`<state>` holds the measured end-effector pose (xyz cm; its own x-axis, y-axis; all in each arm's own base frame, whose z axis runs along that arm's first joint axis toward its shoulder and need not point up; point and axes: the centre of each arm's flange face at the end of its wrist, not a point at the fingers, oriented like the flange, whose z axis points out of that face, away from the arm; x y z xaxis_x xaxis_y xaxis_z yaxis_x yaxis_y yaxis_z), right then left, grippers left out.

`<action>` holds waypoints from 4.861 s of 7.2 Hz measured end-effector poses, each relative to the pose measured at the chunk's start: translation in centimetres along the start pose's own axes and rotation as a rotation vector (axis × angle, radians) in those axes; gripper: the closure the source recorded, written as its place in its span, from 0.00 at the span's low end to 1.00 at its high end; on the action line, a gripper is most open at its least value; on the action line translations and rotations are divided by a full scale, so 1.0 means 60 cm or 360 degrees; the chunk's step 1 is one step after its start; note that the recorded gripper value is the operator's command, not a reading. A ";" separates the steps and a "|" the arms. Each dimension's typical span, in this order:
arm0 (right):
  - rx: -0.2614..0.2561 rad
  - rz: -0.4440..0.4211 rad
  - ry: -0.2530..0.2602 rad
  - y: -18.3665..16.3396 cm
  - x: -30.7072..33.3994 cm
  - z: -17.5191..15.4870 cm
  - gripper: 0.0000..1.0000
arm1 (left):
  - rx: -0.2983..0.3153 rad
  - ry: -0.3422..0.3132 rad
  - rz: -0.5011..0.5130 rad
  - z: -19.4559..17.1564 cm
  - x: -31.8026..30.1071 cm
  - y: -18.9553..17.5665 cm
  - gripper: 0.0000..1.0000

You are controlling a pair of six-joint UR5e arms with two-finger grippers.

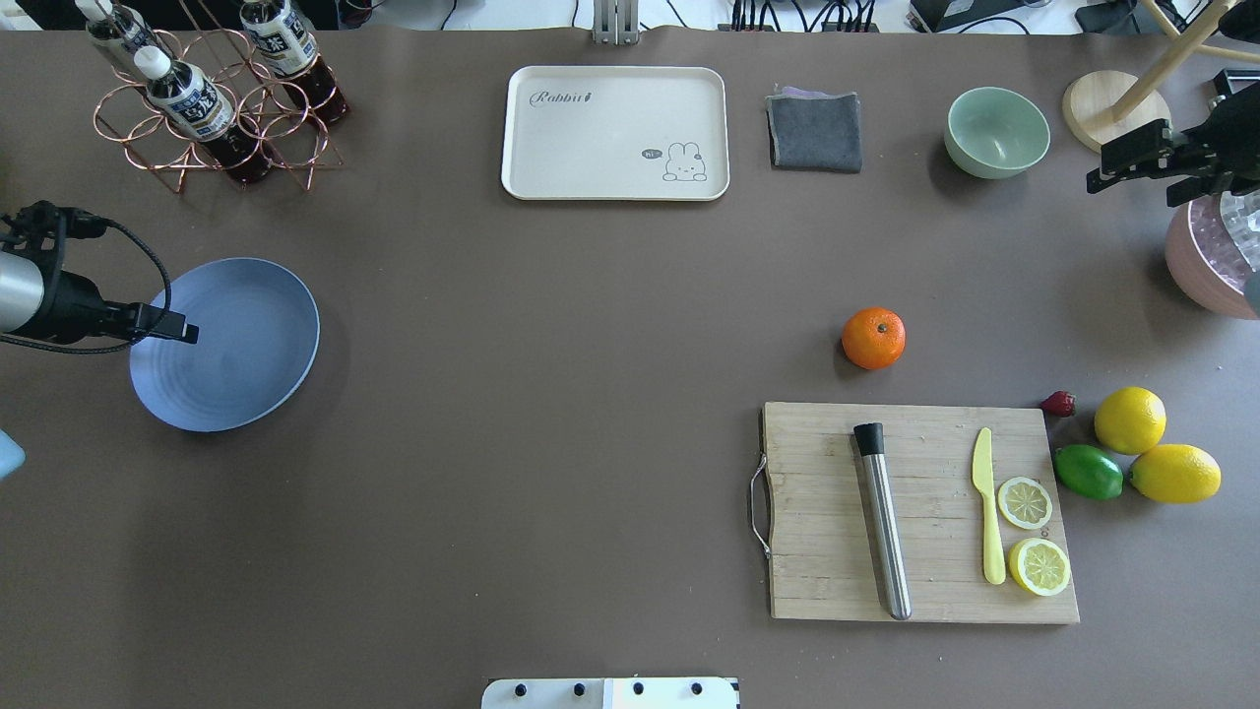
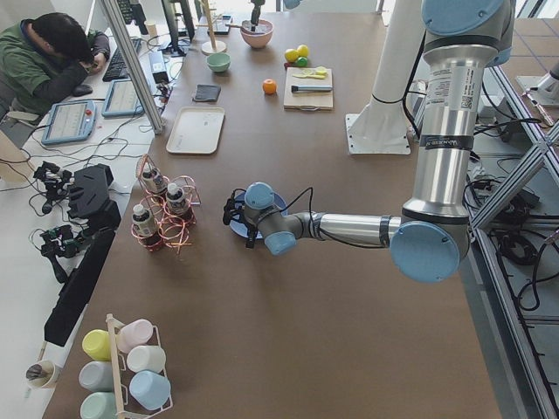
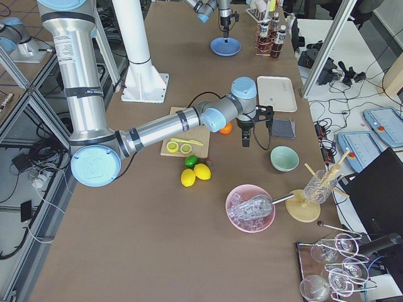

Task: Pick orange to plate
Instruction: 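Reach the left gripper to the blue plate rim while the right arm advances, then drag the blue plate toward the cutting board while right gripper approaches orange, then set the plate down with the left gripper while the right gripper grasps the orange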

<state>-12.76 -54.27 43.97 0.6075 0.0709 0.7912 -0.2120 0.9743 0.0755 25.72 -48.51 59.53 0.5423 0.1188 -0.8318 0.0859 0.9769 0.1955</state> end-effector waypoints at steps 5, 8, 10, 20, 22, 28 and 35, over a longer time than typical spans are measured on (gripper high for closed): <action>0.0007 -0.0003 -0.0001 -0.005 -0.010 0.002 0.00 | 0.0012 0.0017 -0.0002 -0.005 0.012 -0.009 1.00; 0.0011 -0.0011 -0.0008 -0.009 -0.019 0.000 0.00 | 0.0008 0.0176 -0.0084 -0.075 0.046 -0.052 1.00; 0.0011 -0.0023 -0.0011 -0.014 -0.034 0.002 0.00 | 0.0030 0.0316 -0.0212 -0.158 0.115 -0.095 1.00; -0.0076 -0.0122 0.0100 0.156 -0.302 0.216 0.00 | 0.0194 0.0220 -0.0389 0.001 0.748 0.095 1.00; -0.0090 -0.0140 0.0107 0.170 -0.311 0.229 0.00 | 0.0226 0.0141 -0.0363 0.071 0.771 0.165 1.00; -0.0102 -0.0136 0.0150 0.159 -0.322 0.266 0.00 | 0.0251 0.0128 -0.0322 0.093 0.787 0.183 0.02; -0.0131 -0.0119 0.0223 0.188 -0.336 0.330 1.00 | 0.0254 0.0161 -0.0290 0.041 0.756 0.098 0.02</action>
<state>-42.56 -48.95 40.88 0.7212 0.0210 0.6925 -0.1022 0.9918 0.0764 52.86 -37.81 24.23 0.4200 -0.0317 -0.9070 0.3097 0.9444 0.1104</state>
